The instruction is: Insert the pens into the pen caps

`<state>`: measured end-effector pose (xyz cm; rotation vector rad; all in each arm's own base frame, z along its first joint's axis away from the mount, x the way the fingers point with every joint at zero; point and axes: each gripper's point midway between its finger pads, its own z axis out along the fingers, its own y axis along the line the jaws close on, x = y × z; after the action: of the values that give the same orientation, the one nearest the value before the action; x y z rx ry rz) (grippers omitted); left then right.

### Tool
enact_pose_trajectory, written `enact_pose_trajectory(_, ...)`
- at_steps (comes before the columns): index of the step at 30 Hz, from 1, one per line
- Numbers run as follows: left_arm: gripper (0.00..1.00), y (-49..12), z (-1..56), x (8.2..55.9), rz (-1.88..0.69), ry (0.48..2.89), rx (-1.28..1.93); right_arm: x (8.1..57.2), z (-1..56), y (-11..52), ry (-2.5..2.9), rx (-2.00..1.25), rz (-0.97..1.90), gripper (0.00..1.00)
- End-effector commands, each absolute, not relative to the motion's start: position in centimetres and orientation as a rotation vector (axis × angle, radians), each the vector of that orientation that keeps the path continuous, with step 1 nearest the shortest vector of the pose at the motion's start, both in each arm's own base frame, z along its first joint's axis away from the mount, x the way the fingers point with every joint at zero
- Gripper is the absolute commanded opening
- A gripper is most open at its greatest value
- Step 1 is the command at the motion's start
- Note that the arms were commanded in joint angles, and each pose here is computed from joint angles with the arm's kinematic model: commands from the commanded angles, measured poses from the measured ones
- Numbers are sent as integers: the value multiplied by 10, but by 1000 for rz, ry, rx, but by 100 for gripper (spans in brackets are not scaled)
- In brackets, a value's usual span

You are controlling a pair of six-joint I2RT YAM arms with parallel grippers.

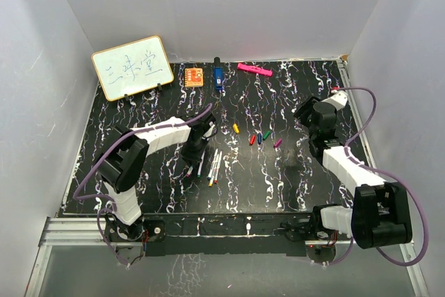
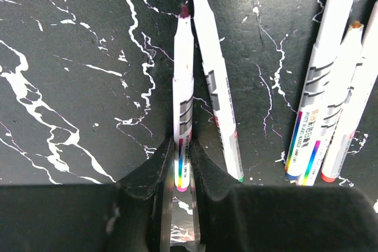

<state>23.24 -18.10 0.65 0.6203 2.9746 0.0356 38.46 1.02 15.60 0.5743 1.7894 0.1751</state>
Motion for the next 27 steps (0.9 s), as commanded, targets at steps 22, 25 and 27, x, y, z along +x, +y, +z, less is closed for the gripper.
enact_pose_trajectory(22,0,-165,70,266,86,2712,545,355,88,67,2150,603,-98,38)
enact_pose_trajectory(25,0,-167,84,269,59,2668,527,353,81,71,2186,594,-111,38)
enact_pose_trajectory(27,0,-171,96,272,10,2617,513,351,76,75,2205,591,-124,39)
